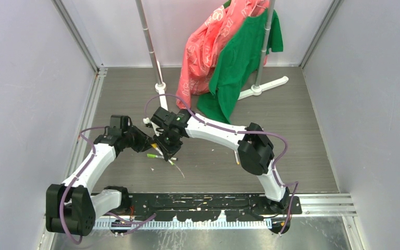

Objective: Open the pen caps

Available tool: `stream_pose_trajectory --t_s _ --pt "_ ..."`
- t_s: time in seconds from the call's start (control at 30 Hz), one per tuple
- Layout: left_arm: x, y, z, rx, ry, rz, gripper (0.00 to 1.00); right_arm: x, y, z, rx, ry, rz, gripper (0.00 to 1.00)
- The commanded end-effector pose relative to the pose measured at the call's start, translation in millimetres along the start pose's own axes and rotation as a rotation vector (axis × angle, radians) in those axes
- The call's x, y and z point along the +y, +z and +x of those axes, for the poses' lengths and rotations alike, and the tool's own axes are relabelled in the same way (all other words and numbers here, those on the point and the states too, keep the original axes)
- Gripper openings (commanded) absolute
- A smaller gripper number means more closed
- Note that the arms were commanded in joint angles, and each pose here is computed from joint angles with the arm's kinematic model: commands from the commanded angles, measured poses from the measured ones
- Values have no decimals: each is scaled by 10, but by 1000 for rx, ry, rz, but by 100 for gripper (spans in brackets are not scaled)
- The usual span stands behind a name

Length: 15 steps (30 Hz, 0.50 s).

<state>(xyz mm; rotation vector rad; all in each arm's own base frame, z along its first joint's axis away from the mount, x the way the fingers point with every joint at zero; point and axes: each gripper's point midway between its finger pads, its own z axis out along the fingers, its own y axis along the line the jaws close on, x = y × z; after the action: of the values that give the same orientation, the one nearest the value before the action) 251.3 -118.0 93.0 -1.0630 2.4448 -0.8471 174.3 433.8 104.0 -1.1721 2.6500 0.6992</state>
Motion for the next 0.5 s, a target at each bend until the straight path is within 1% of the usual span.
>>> stream_pose_trajectory --t_s 0.0,0.1,0.23,0.37,0.47 --pt "-188 -88 -44 -17 23 78 0 173 -237 -204 -97 -24 -39 12" --pt "-240 -103 -32 -5 27 95 0 186 -233 -220 -98 -22 -43 21" --pt "-278 -129 -24 1 29 107 0 189 -230 -245 -108 -17 -46 28" --pt "-293 -144 0 14 22 113 0 199 -227 -266 -118 -21 -48 32" --pt "-308 -159 15 23 19 116 0 195 -218 -278 -125 -23 -48 33"
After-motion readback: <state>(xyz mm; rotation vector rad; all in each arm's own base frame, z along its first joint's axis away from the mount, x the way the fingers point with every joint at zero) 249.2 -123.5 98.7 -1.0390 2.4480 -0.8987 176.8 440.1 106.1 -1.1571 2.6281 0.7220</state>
